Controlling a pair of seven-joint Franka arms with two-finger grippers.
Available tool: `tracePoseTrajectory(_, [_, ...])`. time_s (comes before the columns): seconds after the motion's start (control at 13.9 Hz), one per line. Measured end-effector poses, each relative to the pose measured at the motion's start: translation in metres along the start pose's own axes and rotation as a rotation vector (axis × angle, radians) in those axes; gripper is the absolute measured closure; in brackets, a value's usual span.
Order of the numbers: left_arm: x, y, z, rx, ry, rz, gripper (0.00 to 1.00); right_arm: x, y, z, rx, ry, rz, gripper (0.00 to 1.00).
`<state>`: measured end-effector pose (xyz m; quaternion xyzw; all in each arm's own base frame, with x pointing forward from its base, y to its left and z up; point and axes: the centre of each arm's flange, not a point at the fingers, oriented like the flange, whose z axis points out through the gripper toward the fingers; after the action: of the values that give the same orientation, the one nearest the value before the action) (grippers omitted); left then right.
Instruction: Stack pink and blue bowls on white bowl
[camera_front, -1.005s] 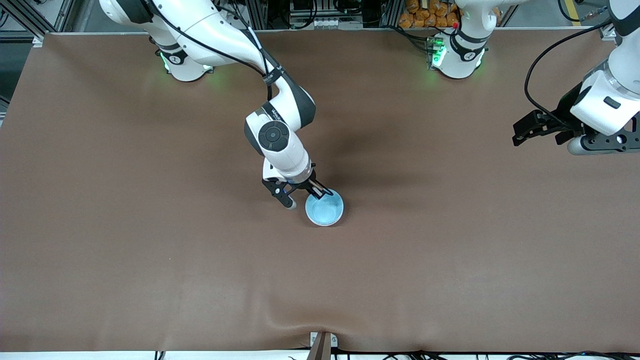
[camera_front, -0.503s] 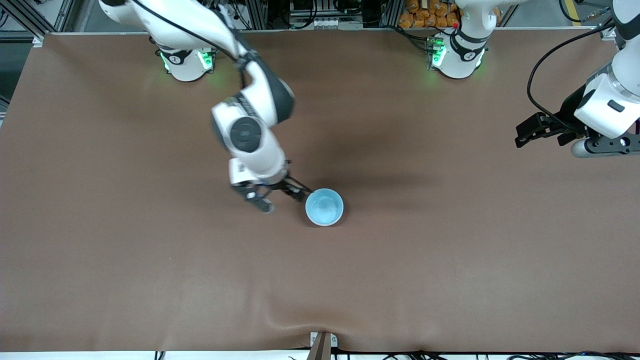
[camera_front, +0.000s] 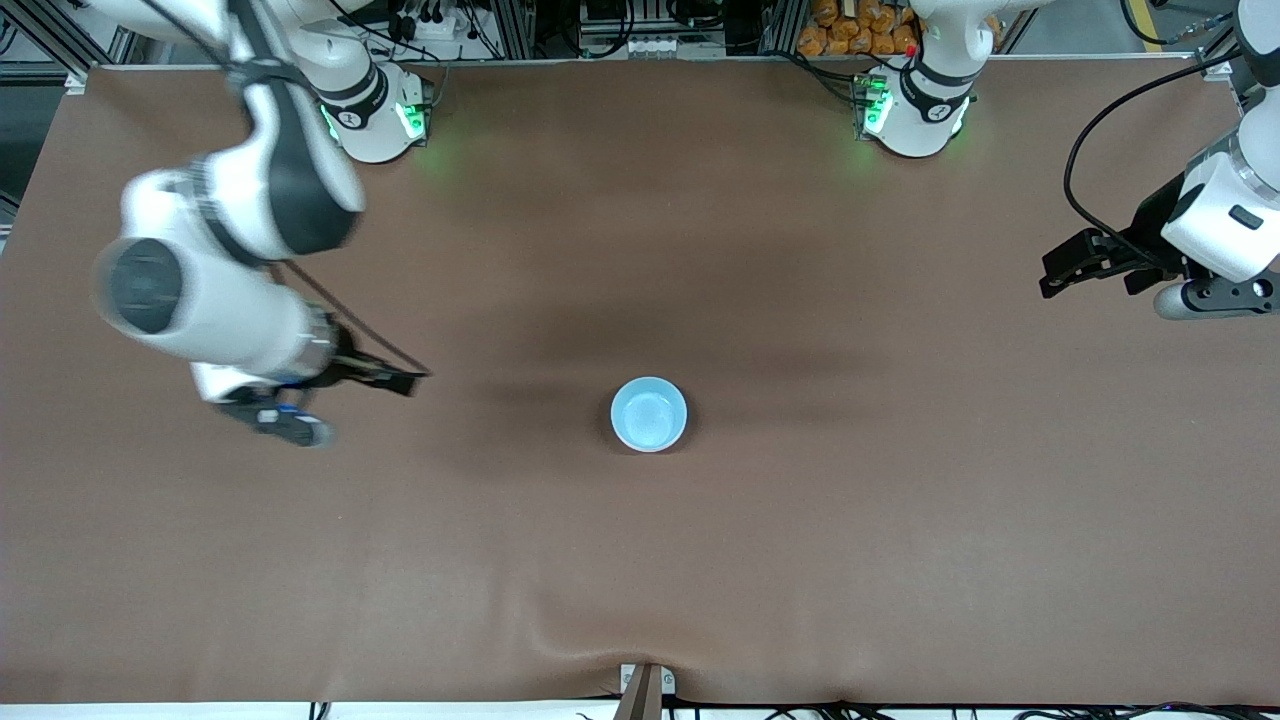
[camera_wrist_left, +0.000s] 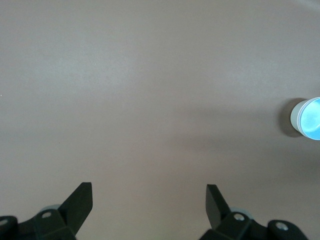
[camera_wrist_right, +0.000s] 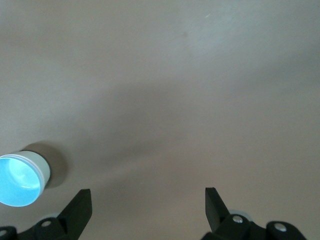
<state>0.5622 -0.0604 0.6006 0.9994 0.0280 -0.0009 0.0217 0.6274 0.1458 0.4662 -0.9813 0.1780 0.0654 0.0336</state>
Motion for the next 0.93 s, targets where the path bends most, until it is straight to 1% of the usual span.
tracePoseTrajectory(0.29, [-0.001, 0.006, -0.001, 0.000, 0.001, 0.011, 0.00, 0.021, 0.092, -0.055, 0.042, 0.054, -0.109, 0.00])
tracePoseTrajectory(0.43, [-0.001, 0.006, -0.001, 0.000, 0.002, 0.010, 0.00, 0.020, 0.133, -0.082, 0.051, 0.067, -0.157, 0.00])
tracePoseTrajectory(0.57, [-0.001, 0.008, -0.001, 0.000, 0.002, 0.014, 0.00, 0.009, 0.161, -0.108, 0.054, 0.080, -0.205, 0.00])
tracePoseTrajectory(0.65, [-0.002, 0.010, -0.001, 0.000, 0.002, 0.018, 0.00, 0.001, 0.170, -0.122, 0.050, 0.093, -0.229, 0.00])
tracePoseTrajectory(0.79, [-0.002, 0.013, -0.001, 0.001, 0.002, 0.023, 0.00, -0.015, 0.178, -0.144, 0.023, 0.113, -0.289, 0.00])
tracePoseTrajectory(0.93, [-0.002, 0.012, -0.001, 0.002, 0.003, 0.020, 0.00, -0.024, 0.179, -0.153, 0.001, 0.113, -0.325, 0.00])
